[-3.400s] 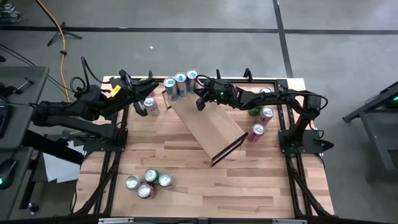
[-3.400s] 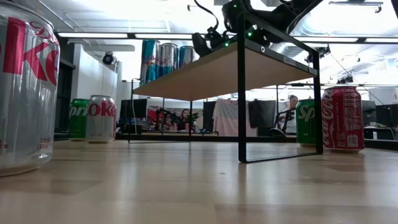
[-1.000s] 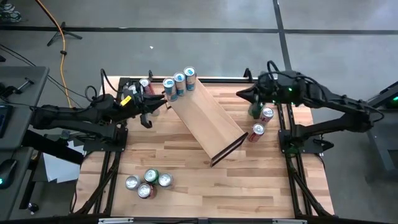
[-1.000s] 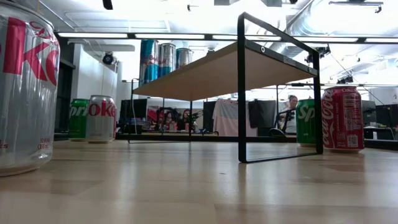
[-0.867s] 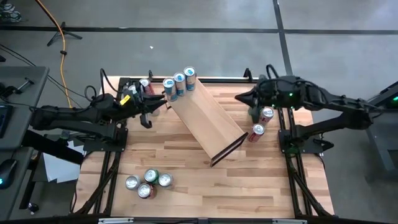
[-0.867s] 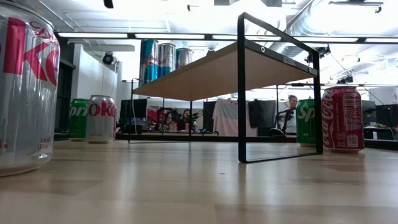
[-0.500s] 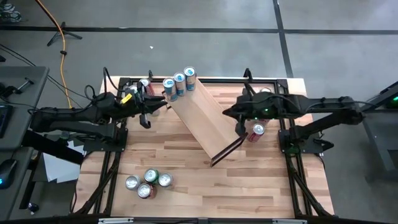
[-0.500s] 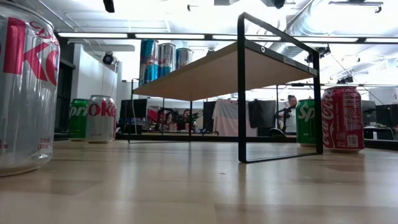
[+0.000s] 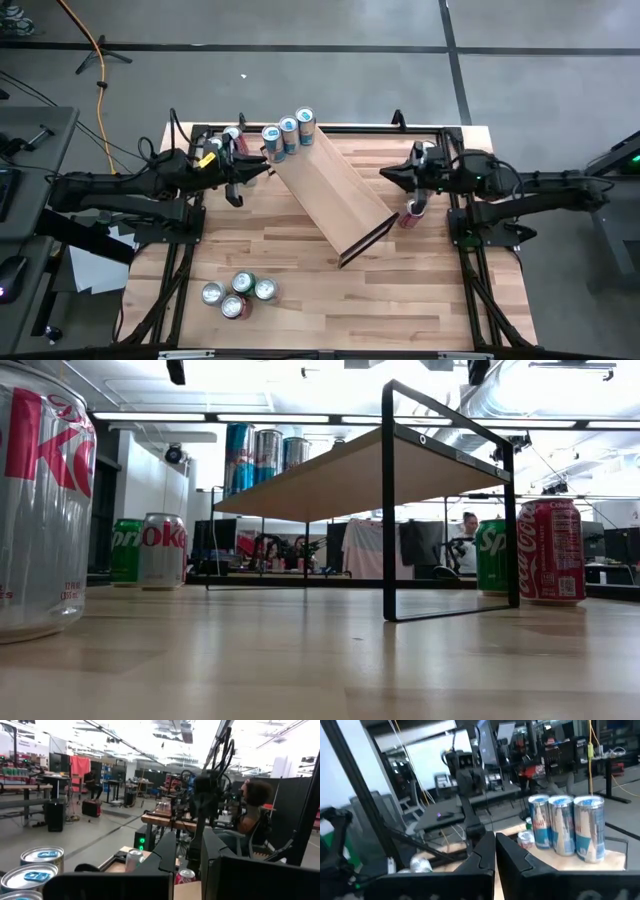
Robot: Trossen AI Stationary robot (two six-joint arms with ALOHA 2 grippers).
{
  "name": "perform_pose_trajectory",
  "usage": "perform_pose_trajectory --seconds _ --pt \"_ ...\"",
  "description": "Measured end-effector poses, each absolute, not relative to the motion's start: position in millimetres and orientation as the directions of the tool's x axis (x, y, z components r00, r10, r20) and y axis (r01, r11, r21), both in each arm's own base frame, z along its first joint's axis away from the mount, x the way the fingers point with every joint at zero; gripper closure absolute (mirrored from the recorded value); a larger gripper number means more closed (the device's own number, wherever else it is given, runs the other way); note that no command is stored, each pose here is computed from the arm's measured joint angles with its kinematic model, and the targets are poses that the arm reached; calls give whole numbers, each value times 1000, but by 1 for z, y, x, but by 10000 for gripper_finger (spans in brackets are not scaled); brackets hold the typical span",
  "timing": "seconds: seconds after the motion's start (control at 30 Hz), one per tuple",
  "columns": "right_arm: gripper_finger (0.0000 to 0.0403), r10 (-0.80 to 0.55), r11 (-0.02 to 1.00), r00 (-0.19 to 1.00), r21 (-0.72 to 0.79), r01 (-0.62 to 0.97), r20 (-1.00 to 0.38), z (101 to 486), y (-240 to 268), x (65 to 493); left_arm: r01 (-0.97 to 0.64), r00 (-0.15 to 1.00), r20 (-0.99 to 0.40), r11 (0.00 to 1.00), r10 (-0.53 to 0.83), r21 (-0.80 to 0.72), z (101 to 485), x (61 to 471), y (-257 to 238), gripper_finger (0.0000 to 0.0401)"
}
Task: Place canned beverage on shelf
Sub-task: Put the middle right red soda can on the shelf
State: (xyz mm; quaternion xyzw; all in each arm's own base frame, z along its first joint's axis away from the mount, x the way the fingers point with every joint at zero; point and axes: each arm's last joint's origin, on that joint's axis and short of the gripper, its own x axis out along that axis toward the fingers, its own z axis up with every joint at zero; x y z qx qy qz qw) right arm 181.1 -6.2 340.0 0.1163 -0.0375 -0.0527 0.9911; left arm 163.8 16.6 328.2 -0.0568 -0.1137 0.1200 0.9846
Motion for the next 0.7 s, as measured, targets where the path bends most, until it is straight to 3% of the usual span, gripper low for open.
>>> perform_pose_trajectory --seconds 0.53,0.7 --pt "402 -147 967 989 214 141 13 339 -7 189 -232 942 223 966 251 -111 330 163 17 399" --pt "369 -200 943 980 269 195 -10 337 -9 188 -235 937 243 967 251 -94 331 163 17 390"
